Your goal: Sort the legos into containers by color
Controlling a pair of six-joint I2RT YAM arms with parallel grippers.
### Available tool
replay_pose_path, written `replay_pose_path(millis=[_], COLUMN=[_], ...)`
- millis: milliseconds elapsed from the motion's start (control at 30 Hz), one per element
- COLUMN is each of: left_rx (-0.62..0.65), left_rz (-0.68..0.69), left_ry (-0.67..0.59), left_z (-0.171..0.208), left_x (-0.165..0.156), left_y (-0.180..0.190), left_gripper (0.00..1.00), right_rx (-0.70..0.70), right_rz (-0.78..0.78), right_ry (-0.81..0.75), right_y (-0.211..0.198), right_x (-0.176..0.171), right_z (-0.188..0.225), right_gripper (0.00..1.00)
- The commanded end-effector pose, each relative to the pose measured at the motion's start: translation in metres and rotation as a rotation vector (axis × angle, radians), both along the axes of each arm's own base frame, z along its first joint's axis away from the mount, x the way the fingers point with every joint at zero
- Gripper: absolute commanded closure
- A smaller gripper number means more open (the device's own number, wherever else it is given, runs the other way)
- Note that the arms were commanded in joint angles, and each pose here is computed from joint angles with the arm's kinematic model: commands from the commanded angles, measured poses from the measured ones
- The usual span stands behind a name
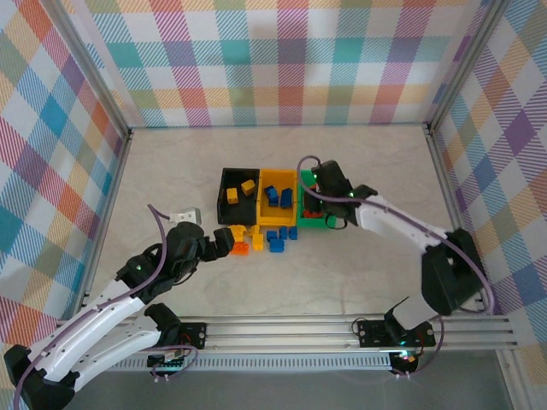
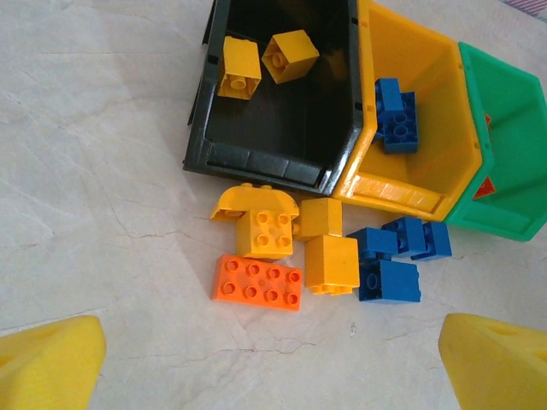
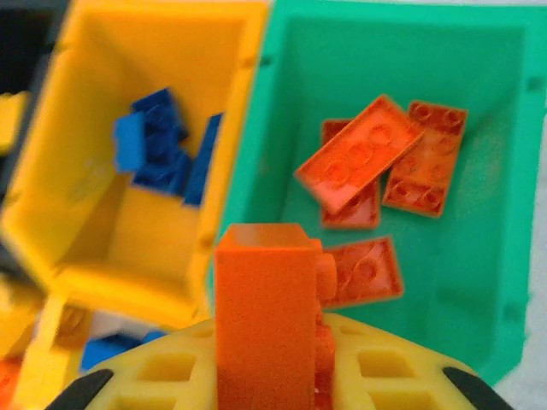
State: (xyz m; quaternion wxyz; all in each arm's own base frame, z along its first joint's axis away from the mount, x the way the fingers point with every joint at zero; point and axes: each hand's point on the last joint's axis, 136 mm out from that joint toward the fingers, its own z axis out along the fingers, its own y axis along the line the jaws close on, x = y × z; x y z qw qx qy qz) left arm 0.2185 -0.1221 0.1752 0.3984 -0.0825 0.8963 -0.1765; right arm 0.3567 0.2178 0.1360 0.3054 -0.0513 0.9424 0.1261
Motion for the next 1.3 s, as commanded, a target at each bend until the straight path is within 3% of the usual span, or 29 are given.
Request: replay_pose_path(millis=[0,167,233,333,467,867,1267], left_rx=[-0.037,-0.013,0.011,0.049,0.079,0.316,0.353], left_rz=[0.01,0.042,0.034,0.01,-0.058,-0.11,-0.132], left_ry=[-0.03,0.007,0.027,0.043,0.053,0.22,0.287], left_z=[0.0,-0.009,-0.013,-0.02,-0.028,-0.1,-0.134], left_x=[0.002,0.002,0.004,0.008,0.016,0.047,0.052], left_y=[0.0,0.004,0.002,-0.003,-0.018,-0.039,-0.049], left_gripper=[0.0,0.0,0.0,0.0,0.0,0.0,0.05], right_rx=[-0.004,-0.024,-0.009,0.03,0.118,0.2,0.216], right_rz=[-0.053,-0.12,-0.139,-0.131,-0.094,-0.05,-0.078], right_ry=[0.073,0.088,0.091,0.063,0.004,-0.02,-0.073], right_y=[-0.003,-0.008,-0.009,-0.005,0.001,-0.005,-0.012], right_x=[0.022,0.053,0.061,0.066,0.054,0.007,0.004], right_z=[-0.013,-0.022,-0.021,-0.007,0.019,0.026,0.044], right_gripper=[0.79,0.72,0.62,0.37,0.26,0.16,0.14])
